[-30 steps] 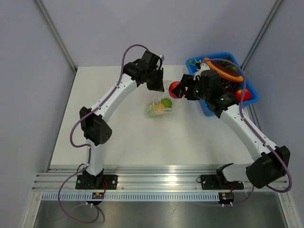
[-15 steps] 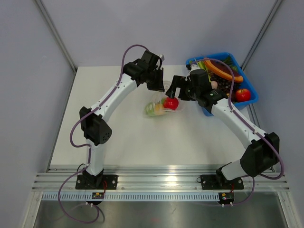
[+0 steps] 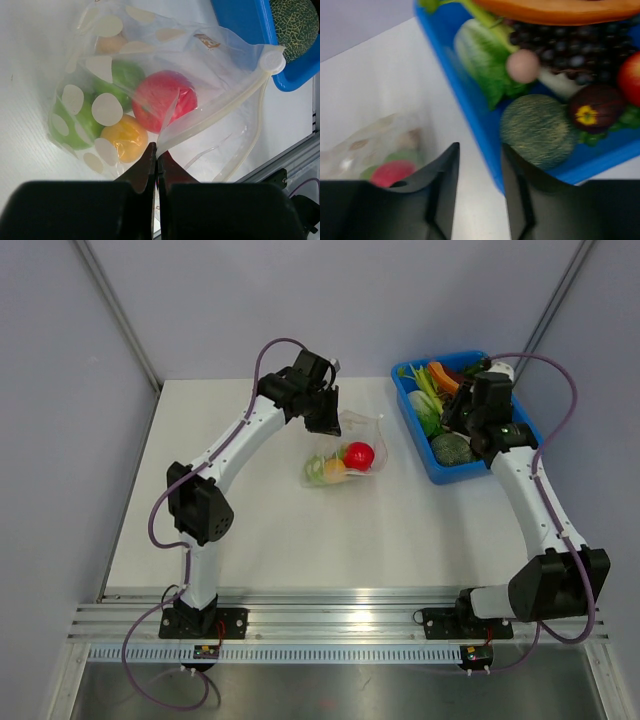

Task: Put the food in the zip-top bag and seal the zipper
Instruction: Pick up the fake fruit from the bin, then place the fake fruit in the zipper food storage bag.

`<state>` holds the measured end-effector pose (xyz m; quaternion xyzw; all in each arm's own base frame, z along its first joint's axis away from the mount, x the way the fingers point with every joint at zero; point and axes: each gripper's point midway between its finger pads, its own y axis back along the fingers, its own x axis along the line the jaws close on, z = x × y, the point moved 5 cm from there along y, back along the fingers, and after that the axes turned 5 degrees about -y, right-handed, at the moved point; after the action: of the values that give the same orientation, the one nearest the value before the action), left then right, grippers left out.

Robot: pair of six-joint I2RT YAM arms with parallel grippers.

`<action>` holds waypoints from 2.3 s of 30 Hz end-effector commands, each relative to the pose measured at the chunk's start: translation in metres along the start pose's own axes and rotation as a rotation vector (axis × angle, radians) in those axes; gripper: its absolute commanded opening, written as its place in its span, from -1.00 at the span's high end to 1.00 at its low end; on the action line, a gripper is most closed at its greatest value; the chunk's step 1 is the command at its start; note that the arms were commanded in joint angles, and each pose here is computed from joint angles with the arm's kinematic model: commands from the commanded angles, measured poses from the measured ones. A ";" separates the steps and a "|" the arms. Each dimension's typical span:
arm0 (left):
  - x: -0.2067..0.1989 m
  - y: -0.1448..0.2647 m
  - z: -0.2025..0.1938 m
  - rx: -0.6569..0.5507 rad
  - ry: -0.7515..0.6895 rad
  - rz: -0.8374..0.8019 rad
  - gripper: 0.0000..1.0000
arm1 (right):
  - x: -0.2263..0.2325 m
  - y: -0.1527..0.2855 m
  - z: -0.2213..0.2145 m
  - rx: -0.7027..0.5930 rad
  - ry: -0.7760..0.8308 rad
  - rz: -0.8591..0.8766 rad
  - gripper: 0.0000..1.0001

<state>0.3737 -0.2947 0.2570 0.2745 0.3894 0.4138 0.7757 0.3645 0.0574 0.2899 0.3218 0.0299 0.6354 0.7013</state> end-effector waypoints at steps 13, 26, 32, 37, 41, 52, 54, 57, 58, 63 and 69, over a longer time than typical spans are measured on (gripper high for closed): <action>-0.012 0.029 0.014 -0.083 -0.023 -0.062 1.00 | -0.131 -0.074 0.008 0.119 -0.047 -0.354 -0.99; -0.010 0.022 0.012 -0.068 -0.019 -0.060 1.00 | -0.162 -0.108 -0.004 0.173 -0.035 -0.444 -0.73; -0.010 0.020 0.011 -0.063 -0.020 -0.063 1.00 | -0.151 -0.091 0.012 0.103 -0.053 -0.409 0.02; -0.010 0.019 0.011 -0.061 -0.019 -0.063 1.00 | -0.132 -0.065 0.033 0.039 -0.062 -0.336 0.14; -0.010 0.018 0.012 -0.063 -0.017 -0.064 1.00 | -0.115 -0.038 0.048 0.001 -0.071 -0.264 0.17; -0.011 0.017 0.012 -0.064 -0.013 -0.072 1.00 | -0.042 0.032 0.042 -0.014 -0.079 0.090 0.19; -0.012 0.019 0.014 -0.069 -0.012 -0.076 1.00 | -0.023 0.043 0.036 -0.003 -0.051 0.139 0.19; -0.012 0.019 0.013 -0.068 -0.009 -0.075 1.00 | 0.018 0.062 0.020 0.023 -0.002 0.247 0.19; -0.012 0.020 0.013 -0.071 -0.007 -0.072 1.00 | 0.028 0.067 0.016 0.027 0.005 0.274 0.18; -0.012 0.023 0.013 -0.074 -0.005 -0.075 1.00 | 0.081 0.087 -0.010 0.075 0.020 0.435 0.18; -0.014 0.027 0.015 -0.082 -0.005 -0.078 1.00 | 0.122 0.075 -0.045 0.166 0.072 0.494 0.17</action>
<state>0.3731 -0.2957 0.2614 0.2655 0.3901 0.4068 0.7822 0.2948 0.1663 0.3390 0.3500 0.0307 0.7889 0.5042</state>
